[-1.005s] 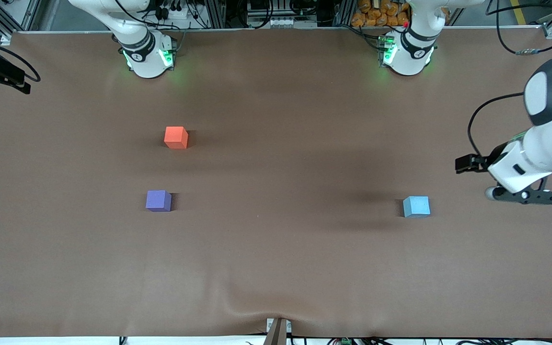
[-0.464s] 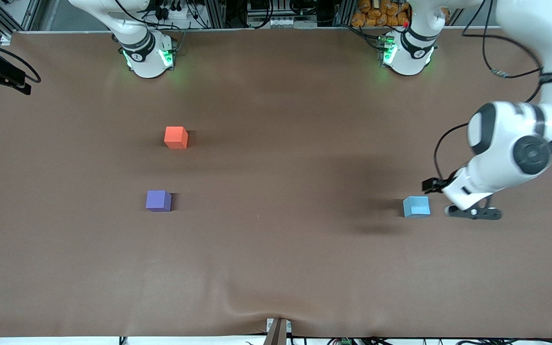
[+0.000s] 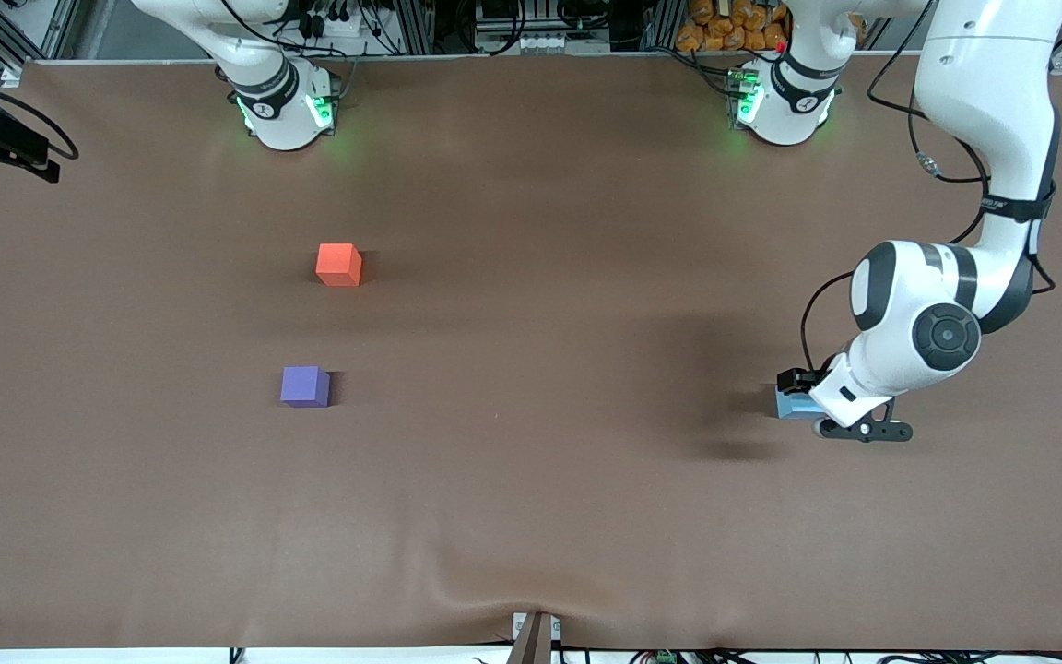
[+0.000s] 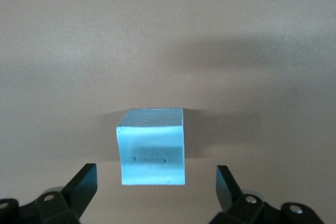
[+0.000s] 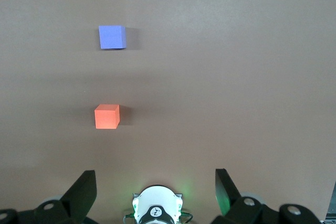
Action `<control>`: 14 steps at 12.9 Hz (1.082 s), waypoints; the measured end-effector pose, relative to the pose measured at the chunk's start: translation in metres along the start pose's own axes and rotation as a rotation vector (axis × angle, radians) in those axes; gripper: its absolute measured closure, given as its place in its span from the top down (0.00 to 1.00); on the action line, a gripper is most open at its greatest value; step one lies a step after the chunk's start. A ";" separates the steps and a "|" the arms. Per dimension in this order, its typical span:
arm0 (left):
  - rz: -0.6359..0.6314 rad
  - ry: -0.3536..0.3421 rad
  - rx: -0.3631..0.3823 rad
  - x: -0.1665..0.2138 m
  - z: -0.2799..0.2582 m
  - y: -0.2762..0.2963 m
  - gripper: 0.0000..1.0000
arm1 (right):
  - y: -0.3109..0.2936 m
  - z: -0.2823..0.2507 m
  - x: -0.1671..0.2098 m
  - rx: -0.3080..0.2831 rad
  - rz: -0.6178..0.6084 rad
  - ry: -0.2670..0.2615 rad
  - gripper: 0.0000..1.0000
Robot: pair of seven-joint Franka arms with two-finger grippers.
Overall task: Place blue block between orange and purple blocks
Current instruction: 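Close the left gripper on the light-blue cube and lift it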
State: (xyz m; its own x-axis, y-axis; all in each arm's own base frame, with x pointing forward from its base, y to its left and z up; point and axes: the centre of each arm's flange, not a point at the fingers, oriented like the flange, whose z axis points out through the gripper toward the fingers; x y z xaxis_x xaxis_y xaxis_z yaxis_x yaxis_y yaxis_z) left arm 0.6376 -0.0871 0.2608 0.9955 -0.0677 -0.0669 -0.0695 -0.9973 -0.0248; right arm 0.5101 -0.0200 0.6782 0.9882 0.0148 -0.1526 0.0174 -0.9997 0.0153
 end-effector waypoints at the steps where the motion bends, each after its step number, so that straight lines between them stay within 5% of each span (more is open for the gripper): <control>1: 0.000 -0.004 0.000 0.000 0.005 0.000 1.00 | 0.000 0.000 0.000 0.000 0.000 0.000 1.00; 13: -0.017 -0.049 0.005 0.003 0.069 -0.012 1.00 | 0.000 0.000 0.000 0.000 0.000 0.000 1.00; 14: -0.020 -0.043 0.004 0.005 0.070 -0.014 0.92 | 0.000 0.000 0.000 0.000 0.000 0.000 1.00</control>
State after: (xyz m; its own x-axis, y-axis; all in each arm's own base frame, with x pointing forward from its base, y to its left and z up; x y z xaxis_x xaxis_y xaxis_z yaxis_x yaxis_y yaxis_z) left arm 0.6386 -0.0717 0.1913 0.9929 -0.0466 -0.1093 -0.0503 -0.9983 -0.0309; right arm 0.5101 -0.0200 0.6782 0.9881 0.0148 -0.1530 0.0173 -0.9997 0.0153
